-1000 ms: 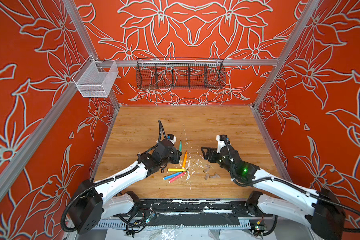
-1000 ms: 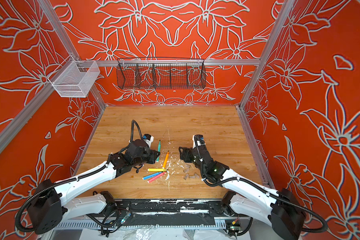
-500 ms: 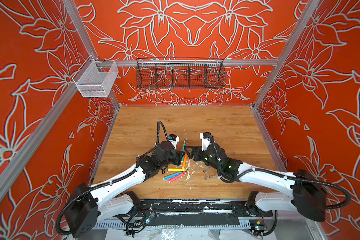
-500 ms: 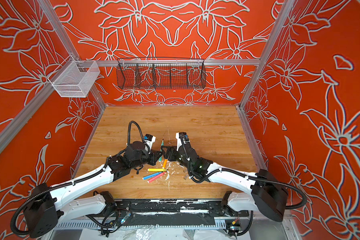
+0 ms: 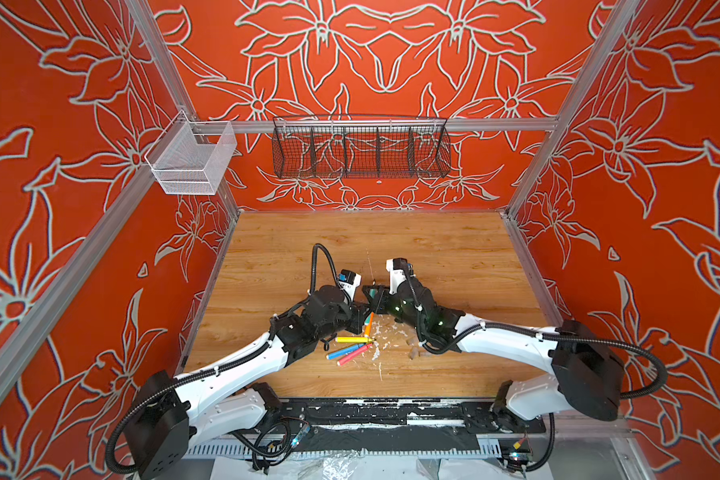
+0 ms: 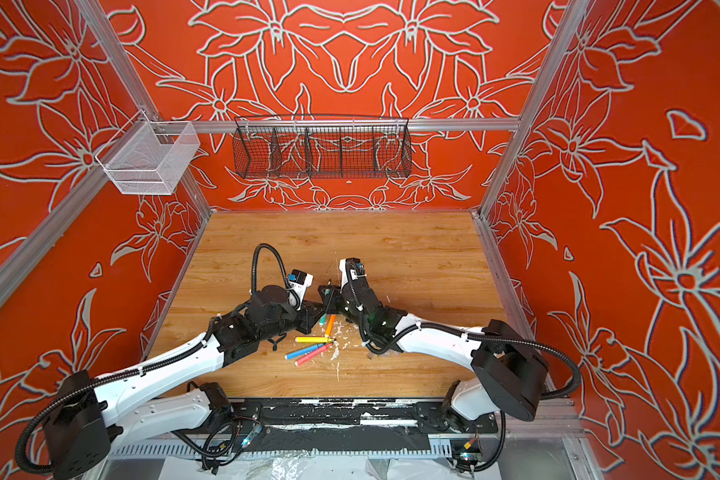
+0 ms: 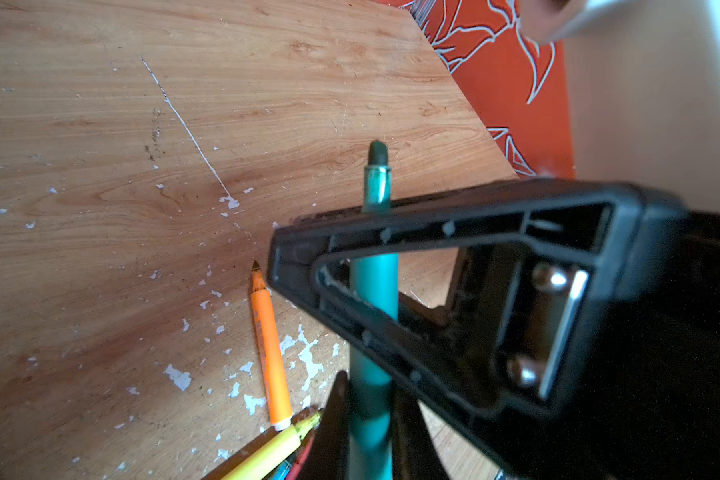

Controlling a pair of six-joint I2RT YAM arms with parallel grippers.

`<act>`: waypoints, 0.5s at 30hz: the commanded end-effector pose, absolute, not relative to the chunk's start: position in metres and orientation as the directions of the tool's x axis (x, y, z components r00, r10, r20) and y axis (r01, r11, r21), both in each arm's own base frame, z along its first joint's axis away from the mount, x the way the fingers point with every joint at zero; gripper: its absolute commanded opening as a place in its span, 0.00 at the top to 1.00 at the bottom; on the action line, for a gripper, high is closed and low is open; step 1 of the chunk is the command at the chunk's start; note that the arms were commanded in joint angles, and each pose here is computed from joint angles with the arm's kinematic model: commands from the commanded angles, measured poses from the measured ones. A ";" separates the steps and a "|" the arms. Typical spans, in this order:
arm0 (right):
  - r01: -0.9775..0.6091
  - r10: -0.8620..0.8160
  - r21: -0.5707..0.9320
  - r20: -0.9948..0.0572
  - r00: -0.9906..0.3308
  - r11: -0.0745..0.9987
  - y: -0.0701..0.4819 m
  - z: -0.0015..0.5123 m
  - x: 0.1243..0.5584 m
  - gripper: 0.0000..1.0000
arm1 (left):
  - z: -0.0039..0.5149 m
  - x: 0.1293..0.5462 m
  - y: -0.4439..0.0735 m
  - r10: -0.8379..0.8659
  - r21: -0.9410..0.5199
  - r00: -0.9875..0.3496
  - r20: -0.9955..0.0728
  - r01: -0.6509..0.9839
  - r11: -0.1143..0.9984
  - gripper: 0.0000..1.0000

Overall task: Insert the pens into the pen caps
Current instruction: 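Lift the green marker tip-up with the left gripper while the right gripper swings toward it, then move the right gripper over the translucent caps while the left holds the green marker up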

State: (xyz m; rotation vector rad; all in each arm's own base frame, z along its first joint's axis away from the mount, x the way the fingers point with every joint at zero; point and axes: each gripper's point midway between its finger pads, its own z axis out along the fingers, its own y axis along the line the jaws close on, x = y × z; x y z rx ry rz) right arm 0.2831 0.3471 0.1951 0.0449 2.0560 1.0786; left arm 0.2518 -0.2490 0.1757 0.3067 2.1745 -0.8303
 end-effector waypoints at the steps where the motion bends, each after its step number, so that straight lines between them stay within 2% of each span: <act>1: -0.325 0.411 0.753 -0.606 -0.681 0.572 0.356 0.212 0.278 0.99 | 0.182 0.251 -0.249 -0.057 -0.462 -0.648 -0.759 0.475 0.749 0.82; 4: -0.342 0.417 0.763 -0.604 -0.679 0.549 0.361 0.219 0.268 1.00 | 0.181 0.251 -0.250 -0.064 -0.467 -0.645 -0.761 0.478 0.744 0.73; 9: -0.365 0.429 0.777 -0.600 -0.675 0.512 0.367 0.228 0.254 1.00 | 0.183 0.249 -0.253 -0.058 -0.471 -0.641 -0.765 0.496 0.730 0.69; 14: -0.362 0.439 0.783 -0.595 -0.673 0.506 0.369 0.228 0.247 1.00 | 0.186 0.248 -0.250 -0.068 -0.467 -0.624 -0.779 0.503 0.727 0.77; 15: -0.354 0.445 0.789 -0.587 -0.676 0.502 0.369 0.226 0.246 1.00 | 0.186 0.247 -0.249 -0.071 -0.466 -0.621 -0.781 0.502 0.729 0.82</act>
